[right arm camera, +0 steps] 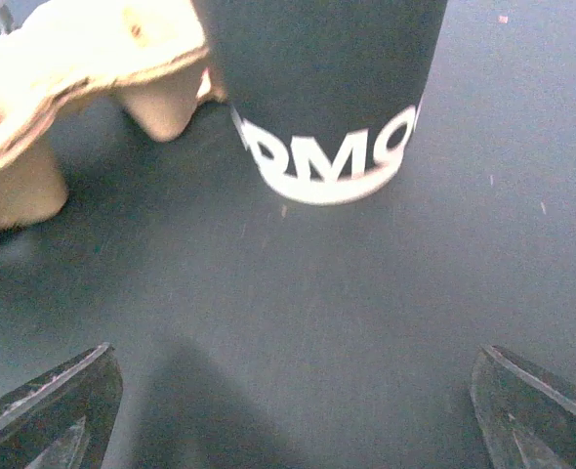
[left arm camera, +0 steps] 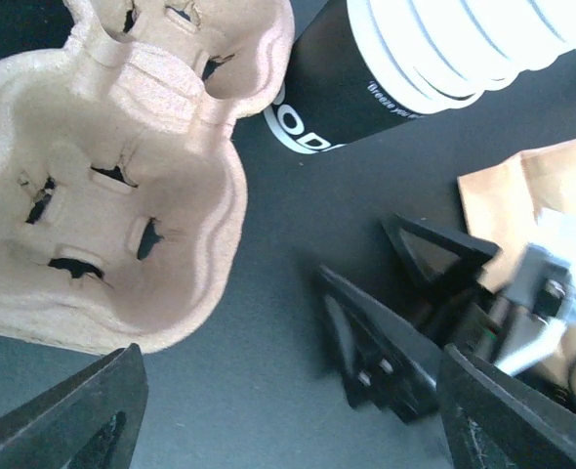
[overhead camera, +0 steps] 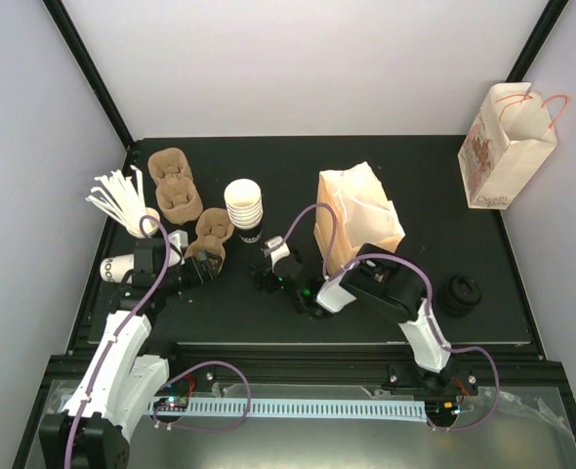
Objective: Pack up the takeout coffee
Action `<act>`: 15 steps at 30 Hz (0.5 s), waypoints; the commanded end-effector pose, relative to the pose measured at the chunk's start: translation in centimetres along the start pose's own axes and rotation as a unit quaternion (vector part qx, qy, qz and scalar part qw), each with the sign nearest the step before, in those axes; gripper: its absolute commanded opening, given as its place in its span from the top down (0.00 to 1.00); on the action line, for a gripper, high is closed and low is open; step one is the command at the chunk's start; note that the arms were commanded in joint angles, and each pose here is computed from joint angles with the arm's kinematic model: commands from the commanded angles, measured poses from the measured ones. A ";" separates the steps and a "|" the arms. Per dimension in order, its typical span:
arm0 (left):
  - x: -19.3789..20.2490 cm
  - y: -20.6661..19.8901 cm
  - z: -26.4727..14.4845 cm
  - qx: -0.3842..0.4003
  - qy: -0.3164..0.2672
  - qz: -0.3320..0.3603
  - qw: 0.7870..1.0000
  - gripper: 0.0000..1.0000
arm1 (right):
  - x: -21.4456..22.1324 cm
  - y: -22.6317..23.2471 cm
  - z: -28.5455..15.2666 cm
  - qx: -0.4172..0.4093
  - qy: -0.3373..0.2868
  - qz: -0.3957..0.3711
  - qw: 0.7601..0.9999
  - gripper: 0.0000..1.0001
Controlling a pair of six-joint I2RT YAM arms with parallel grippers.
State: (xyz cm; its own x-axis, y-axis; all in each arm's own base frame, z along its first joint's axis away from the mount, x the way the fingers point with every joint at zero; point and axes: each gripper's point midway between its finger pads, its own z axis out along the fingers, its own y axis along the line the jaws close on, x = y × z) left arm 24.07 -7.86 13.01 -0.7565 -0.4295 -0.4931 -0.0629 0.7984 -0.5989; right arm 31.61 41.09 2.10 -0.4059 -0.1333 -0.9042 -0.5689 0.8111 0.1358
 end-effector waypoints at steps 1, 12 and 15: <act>-0.8 0.2 0.8 0.003 -0.027 0.010 1.000 0.26 | 1.4 0.5 -3.6 -0.020 0.029 0.005 0.999 0.00; -1.5 2.4 3.2 -0.106 -0.032 0.062 0.992 0.53 | 0.3 2.5 -10.3 -0.120 0.058 0.008 0.991 0.00; -1.8 2.6 3.8 -0.132 -0.021 0.074 0.988 0.52 | -0.2 3.5 -11.0 -0.145 0.070 0.007 0.987 0.00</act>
State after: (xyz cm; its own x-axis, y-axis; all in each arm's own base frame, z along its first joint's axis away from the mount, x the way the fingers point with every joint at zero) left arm 25.40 -7.61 8.22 -0.7876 -0.3455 -0.5102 -0.1167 0.8967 -0.4270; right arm 23.41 37.05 6.40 -0.4743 -0.1824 -0.8613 -0.6918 0.6823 0.2365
